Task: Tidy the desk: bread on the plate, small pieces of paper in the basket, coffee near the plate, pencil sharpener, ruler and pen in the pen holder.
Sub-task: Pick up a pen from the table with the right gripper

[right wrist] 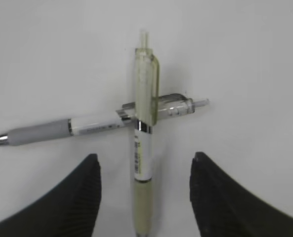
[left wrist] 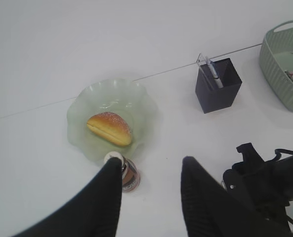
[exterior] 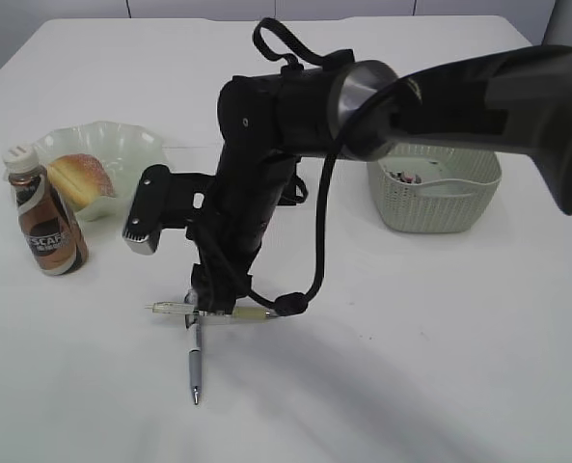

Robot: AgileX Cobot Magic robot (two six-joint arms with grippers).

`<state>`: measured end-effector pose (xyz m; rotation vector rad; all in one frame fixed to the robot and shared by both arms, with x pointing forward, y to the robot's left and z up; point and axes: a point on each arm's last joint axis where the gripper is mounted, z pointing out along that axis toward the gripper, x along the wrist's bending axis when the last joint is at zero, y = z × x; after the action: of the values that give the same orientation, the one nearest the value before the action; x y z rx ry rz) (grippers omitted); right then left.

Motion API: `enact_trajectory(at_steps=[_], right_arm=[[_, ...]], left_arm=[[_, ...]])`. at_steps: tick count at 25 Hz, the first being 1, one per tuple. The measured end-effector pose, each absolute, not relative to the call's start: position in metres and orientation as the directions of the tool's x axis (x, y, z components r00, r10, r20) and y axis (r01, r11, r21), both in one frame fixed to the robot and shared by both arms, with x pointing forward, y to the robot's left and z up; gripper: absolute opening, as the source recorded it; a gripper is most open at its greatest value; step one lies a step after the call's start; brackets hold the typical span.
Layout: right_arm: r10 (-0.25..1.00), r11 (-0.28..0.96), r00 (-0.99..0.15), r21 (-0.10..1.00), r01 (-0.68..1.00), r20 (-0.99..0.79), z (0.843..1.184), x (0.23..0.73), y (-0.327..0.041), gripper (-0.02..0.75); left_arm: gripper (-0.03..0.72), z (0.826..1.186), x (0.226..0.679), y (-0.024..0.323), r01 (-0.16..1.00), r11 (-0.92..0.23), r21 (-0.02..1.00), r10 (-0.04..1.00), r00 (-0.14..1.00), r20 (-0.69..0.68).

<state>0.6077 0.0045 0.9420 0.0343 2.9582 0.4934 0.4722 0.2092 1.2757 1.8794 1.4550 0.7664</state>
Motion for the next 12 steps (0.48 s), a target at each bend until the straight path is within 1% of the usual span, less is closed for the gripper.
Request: enact_trajectory(at_steps=[7,12], right_arm=[[0.047,0.945,-0.989,0.327,-0.001,-0.14,0.9324,0.6149,0.0099,0.424],[0.046,0.945,-0.989,0.327,-0.003,-0.141,0.9322,0.6153,0.0102,0.424]], left_arm=[[0.299,1.2758,0.4723,0.2094,0.604,-0.189,0.774,0.973,0.219,0.067],[0.298,1.2758,0.4723,0.2094,0.604,-0.189,0.774,0.973,0.219,0.067]])
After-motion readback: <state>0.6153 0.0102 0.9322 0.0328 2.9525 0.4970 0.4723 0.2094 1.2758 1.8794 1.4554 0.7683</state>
